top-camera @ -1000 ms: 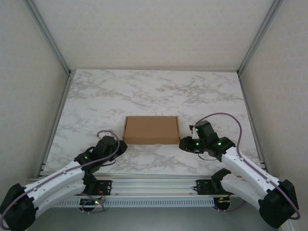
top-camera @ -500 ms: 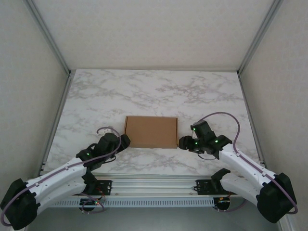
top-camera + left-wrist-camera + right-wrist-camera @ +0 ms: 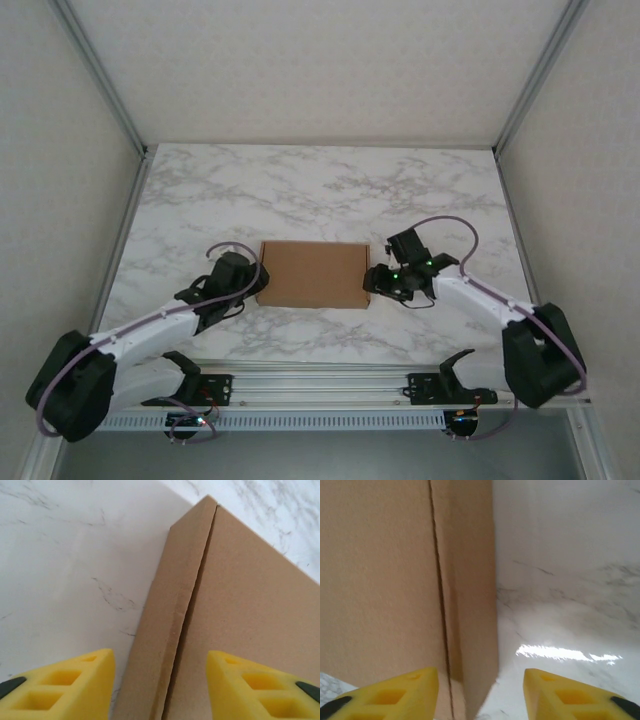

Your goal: Fold the paper box

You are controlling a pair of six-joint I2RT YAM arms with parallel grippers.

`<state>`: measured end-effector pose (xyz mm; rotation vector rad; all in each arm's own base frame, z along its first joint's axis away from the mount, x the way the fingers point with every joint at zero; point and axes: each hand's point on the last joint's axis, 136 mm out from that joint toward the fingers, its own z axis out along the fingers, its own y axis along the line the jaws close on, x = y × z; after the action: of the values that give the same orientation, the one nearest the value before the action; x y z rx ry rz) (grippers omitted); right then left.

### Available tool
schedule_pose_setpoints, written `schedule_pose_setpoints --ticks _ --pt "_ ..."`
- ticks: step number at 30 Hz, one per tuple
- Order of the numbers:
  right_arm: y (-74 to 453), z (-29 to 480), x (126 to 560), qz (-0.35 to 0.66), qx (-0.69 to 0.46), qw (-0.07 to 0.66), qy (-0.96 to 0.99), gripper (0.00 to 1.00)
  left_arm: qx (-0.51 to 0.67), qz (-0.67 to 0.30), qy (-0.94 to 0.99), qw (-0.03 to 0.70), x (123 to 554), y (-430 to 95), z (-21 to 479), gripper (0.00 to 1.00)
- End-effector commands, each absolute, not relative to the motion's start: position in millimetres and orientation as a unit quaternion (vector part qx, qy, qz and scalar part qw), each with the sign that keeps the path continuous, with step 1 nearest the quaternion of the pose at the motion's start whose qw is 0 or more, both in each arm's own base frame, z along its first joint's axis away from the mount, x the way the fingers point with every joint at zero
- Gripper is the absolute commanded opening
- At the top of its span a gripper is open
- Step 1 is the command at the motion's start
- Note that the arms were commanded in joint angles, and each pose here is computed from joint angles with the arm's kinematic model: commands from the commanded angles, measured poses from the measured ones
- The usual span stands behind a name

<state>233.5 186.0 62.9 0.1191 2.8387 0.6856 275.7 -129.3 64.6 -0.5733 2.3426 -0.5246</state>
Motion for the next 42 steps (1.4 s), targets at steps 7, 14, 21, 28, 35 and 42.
schedule_pose_setpoints --ticks 7,14,21,28,35,42 --pt "205.2 57.7 283.5 0.266 0.048 0.107 0.957 0.34 -0.198 -0.252 0.883 0.343 312.5 -161.1 79.1 0.36" --pt "198.4 53.4 314.5 0.253 0.060 0.110 0.959 0.32 -0.189 -0.247 0.889 0.335 352.5 -181.1 77.1 0.34" --pt "190.9 46.2 336.5 0.241 0.066 0.103 0.963 0.35 -0.198 -0.216 0.896 0.333 383.0 -174.1 72.2 0.40" --pt "185.3 78.9 343.0 0.237 0.060 0.143 0.959 0.60 -0.195 -0.198 0.888 0.367 391.5 -158.6 104.3 0.70" --pt "167.1 194.3 346.1 0.234 0.024 0.295 0.926 0.99 -0.169 -0.166 0.841 0.486 386.7 -126.2 214.4 1.00" --pt "122.0 290.5 323.6 0.181 0.016 0.486 0.855 0.99 -0.221 -0.050 0.698 0.679 329.4 -31.5 297.5 1.00"
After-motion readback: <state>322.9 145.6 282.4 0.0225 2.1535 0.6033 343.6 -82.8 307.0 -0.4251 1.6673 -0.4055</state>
